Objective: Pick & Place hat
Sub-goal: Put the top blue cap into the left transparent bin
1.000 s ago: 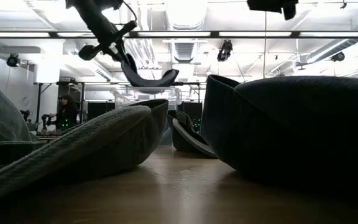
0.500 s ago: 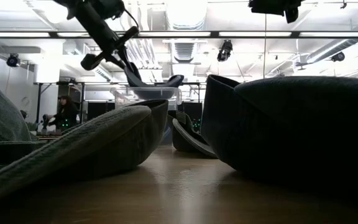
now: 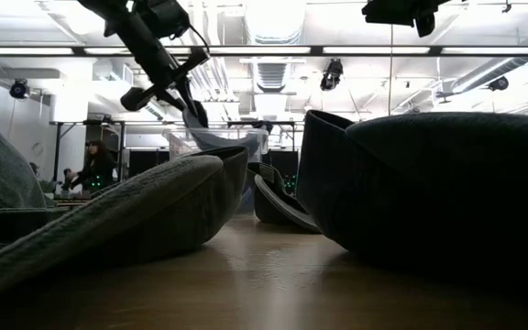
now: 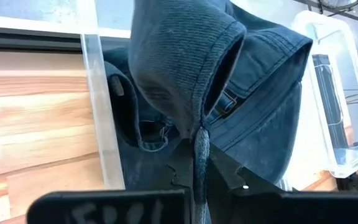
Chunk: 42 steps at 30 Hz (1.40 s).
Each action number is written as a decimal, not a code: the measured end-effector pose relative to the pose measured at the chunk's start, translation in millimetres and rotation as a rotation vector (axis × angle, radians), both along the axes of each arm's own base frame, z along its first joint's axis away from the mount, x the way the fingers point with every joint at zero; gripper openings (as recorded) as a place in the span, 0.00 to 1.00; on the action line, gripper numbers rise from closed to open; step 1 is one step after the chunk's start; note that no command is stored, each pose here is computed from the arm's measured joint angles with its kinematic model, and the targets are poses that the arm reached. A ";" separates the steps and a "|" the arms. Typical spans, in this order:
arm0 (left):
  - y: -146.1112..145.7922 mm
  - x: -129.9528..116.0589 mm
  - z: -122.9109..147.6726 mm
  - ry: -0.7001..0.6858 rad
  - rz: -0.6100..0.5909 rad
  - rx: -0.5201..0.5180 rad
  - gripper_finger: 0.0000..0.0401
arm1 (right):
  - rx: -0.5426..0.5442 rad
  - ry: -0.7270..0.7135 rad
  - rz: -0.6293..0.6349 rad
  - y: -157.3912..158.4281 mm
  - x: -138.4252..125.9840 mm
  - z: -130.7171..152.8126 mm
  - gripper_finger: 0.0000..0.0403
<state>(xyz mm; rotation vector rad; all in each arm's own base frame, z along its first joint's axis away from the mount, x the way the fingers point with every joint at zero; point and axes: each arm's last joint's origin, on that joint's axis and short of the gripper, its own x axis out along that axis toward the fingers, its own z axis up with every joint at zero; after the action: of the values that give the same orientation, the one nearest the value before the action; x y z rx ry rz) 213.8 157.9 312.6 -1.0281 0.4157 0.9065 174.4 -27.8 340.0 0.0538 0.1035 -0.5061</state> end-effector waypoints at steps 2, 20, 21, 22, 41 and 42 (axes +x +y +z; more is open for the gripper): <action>0.0 0.0 0.0 0.000 0.000 0.000 0.05 | 0.001 0.000 0.000 0.0 0.0 0.0 0.28; 0.2 -0.2 -0.1 0.000 0.015 -0.002 0.06 | 0.024 -0.012 -0.002 0.1 0.0 -0.1 0.28; 0.2 -0.3 -0.2 -0.001 0.020 -0.003 0.06 | 0.024 -0.012 -0.002 0.1 0.0 -0.1 0.28; 0.2 -0.3 -0.2 -0.001 0.020 -0.004 0.06 | 0.024 -0.012 -0.002 0.1 0.0 -0.1 0.28; 0.3 -1.0 -0.6 0.029 0.005 0.025 0.30 | 0.024 -0.012 -0.003 0.1 0.0 0.0 0.28; 0.2 -1.2 -0.4 0.030 0.004 0.026 0.31 | 0.024 -0.012 -0.003 0.1 0.0 0.0 0.28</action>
<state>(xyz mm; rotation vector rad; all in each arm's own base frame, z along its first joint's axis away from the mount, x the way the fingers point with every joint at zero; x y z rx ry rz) 212.6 158.1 312.1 -0.9926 0.4264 0.9296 174.4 -27.7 340.0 0.0800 0.0978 -0.5072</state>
